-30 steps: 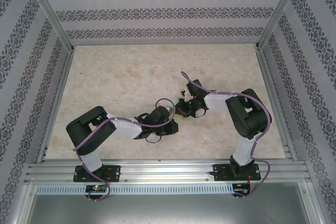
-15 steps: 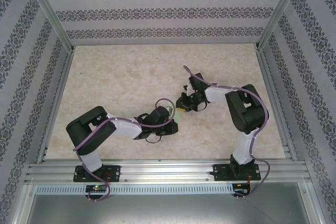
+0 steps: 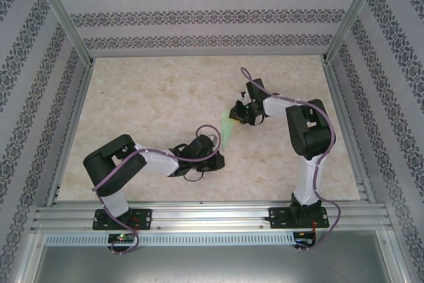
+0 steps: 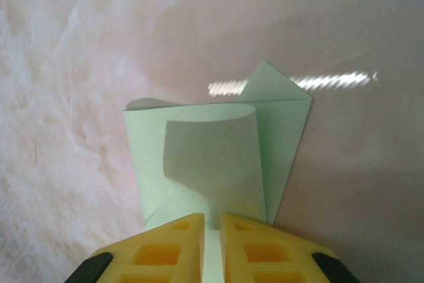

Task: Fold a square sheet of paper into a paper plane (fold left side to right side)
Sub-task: Fold the wing for the fifth time at the center of the table.

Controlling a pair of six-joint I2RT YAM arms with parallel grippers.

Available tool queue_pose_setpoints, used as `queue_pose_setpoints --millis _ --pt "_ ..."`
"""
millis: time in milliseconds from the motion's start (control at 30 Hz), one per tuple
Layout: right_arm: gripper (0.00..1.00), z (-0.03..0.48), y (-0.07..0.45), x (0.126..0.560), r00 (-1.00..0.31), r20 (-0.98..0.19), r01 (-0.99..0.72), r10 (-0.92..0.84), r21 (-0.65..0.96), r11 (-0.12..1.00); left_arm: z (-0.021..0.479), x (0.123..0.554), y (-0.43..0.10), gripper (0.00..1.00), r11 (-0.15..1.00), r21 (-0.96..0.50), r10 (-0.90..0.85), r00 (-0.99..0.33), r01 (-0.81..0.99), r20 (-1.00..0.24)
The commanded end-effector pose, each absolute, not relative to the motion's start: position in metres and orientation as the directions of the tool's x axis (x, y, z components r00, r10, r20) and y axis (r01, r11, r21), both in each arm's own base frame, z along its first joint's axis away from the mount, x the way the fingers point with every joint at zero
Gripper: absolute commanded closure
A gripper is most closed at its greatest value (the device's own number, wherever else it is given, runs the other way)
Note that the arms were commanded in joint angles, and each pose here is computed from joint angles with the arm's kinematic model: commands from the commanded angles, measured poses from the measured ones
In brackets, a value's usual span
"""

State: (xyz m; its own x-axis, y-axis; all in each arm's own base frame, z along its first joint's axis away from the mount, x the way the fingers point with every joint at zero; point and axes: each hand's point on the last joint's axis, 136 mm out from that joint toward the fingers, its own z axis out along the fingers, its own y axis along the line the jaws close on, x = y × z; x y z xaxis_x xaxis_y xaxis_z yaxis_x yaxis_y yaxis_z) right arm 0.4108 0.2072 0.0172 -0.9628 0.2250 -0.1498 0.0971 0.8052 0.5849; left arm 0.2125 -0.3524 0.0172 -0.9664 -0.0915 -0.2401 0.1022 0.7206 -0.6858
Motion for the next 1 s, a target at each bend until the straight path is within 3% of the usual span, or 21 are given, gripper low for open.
queue_pose_setpoints --millis 0,500,733,967 --pt "0.84 0.014 0.208 0.417 -0.959 -0.191 0.073 0.21 0.55 0.832 -0.031 0.149 -0.321 0.9 0.817 -0.576 0.015 -0.999 0.037 -0.044" --pt "0.84 0.005 0.23 0.346 -0.98 -0.118 0.072 0.162 0.545 0.835 0.1 0.201 -0.333 0.83 0.662 -0.73 -0.052 -0.962 0.168 -0.269" --pt "0.84 0.002 0.233 0.331 -0.982 -0.089 0.092 0.165 0.537 0.838 0.101 0.221 -0.365 0.83 0.63 -0.748 -0.023 -0.958 0.208 -0.286" --pt "0.84 -0.003 0.236 0.326 -0.985 -0.076 0.091 0.156 0.543 0.835 0.08 0.249 -0.373 0.84 0.672 -0.709 -0.004 -0.956 0.214 -0.292"
